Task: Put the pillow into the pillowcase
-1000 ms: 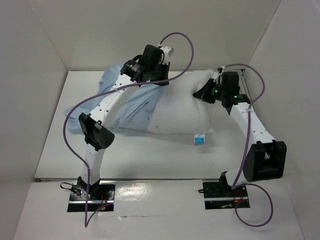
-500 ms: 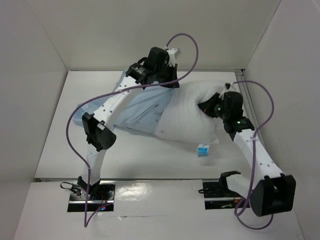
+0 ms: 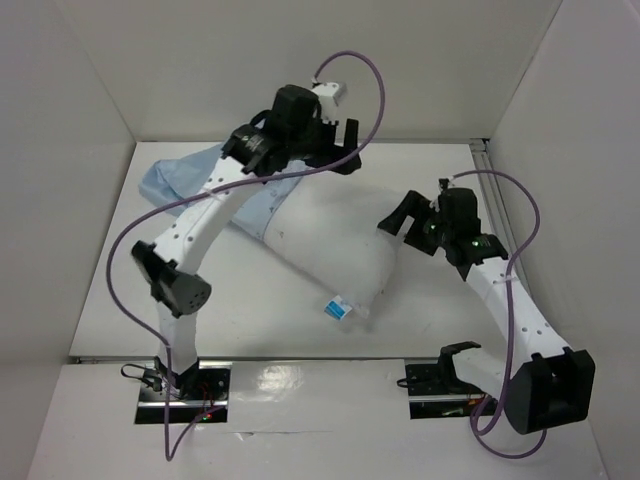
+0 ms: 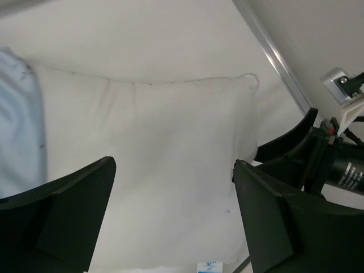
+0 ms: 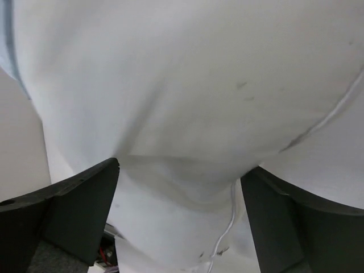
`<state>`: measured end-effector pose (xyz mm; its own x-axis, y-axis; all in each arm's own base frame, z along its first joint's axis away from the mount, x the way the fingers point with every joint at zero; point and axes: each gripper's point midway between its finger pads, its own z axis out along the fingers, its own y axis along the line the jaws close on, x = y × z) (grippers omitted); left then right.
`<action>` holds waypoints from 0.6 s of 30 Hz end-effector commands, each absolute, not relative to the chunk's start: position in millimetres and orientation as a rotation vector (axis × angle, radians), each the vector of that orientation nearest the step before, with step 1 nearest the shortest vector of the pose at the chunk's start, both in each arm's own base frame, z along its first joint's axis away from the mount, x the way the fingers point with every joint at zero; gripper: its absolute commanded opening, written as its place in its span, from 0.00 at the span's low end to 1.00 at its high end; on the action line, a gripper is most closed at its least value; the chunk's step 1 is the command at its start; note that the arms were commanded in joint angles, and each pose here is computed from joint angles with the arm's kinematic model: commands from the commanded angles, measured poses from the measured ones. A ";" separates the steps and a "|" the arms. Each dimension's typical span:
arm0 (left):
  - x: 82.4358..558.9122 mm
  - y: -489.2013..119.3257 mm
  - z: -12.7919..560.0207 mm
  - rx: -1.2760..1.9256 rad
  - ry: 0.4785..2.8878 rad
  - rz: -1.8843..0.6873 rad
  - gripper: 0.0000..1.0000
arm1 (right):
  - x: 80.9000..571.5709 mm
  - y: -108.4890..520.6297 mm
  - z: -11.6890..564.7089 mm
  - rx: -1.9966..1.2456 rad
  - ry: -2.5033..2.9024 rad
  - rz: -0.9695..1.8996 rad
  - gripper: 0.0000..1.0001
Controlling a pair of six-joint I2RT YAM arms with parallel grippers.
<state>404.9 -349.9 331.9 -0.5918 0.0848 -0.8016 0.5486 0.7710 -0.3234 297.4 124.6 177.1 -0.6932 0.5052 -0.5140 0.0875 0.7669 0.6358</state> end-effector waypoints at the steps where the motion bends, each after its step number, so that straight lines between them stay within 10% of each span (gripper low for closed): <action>1: 382.2 -293.8 405.7 0.370 1.963 -0.555 0.97 | 306.5 119.9 215.1 0.359 2.205 0.709 0.98; 8: 348.0 -212.3 382.0 0.137 1.979 -0.325 0.74 | 294.8 106.6 224.0 0.394 2.230 0.638 1.00; 18: 306.2 -159.9 200.7 -0.216 2.143 -0.329 0.94 | 243.8 114.5 188.8 0.367 2.348 0.733 1.00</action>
